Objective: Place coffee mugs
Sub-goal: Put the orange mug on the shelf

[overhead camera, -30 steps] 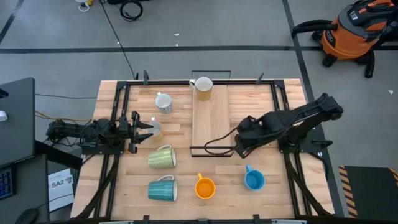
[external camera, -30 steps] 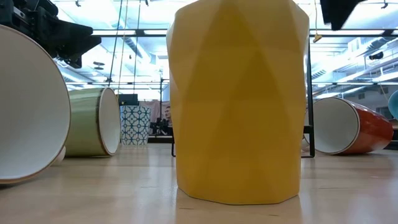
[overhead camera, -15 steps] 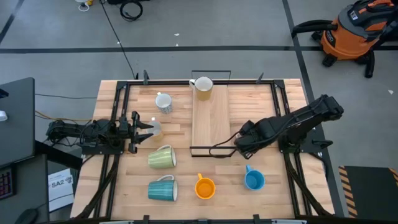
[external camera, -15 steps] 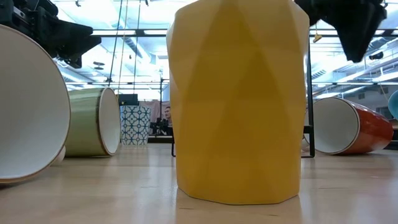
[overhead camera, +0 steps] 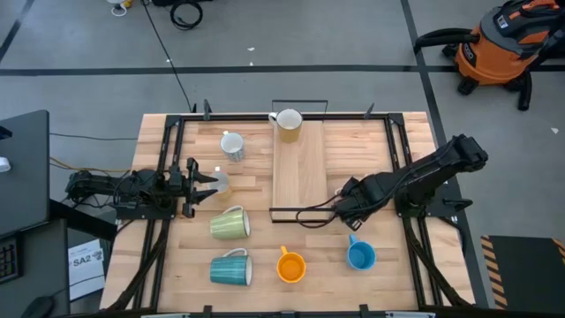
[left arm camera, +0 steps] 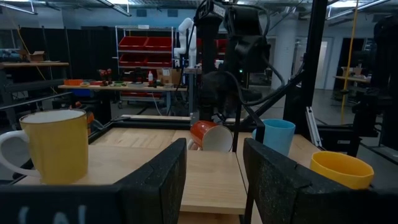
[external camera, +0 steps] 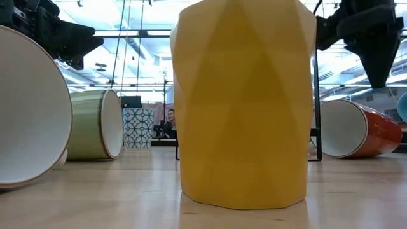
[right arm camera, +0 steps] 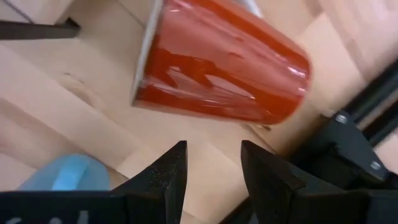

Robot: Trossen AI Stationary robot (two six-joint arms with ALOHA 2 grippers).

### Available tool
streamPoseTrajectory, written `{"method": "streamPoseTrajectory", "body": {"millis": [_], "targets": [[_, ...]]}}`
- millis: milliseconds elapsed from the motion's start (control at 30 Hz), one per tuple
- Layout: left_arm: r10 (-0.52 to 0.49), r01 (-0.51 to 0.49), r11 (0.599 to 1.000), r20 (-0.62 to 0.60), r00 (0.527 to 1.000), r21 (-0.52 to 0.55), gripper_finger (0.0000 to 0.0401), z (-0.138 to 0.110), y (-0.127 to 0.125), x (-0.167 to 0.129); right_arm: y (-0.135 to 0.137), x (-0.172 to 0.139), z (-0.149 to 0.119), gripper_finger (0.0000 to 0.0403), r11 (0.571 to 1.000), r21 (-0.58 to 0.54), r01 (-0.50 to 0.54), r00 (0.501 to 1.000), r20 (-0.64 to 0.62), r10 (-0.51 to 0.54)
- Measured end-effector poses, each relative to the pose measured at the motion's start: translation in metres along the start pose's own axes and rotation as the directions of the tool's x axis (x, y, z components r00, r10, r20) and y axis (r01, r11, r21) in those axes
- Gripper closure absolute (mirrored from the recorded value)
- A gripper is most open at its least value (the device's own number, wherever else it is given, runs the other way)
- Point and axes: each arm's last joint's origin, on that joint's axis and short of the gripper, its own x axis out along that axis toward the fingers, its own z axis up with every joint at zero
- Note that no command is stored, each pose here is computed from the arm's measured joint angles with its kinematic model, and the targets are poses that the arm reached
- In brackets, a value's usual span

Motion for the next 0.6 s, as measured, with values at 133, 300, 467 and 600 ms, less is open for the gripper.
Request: {"method": "streamPoseTrajectory", "body": {"millis": [133, 300, 467, 600], "targets": [[0.000, 0.000, 1.000, 0.000, 1.000, 0.000, 0.0234, 0.000, 0.000, 0.000, 0.002, 0.010, 0.000, 0.0247, 1.000, -0.021, -0.014, 1.000, 0.007, 0.014], [0.000, 0.000, 1.000, 0.000, 1.000, 0.000, 0.0234, 0.000, 0.000, 0.000, -0.001, 0.024, -0.002, 0.0247, 1.000, -0.018, 0.011, 1.000, -0.004, -0.011], [0.000, 0.000, 1.000, 0.000, 1.000, -0.001, 0.0234, 0.000, 0.000, 0.000, -0.003, 0.037, 0.000, 0.0247, 1.000, -0.002, 0.012, 1.000, -0.006, -0.012], [0.000, 0.000, 1.000, 0.000, 1.000, -0.001, 0.0234, 0.000, 0.000, 0.000, -0.007, 0.043, 0.005, 0.0247, 0.999, 0.022, 0.027, 1.000, 0.010, -0.027]]}}
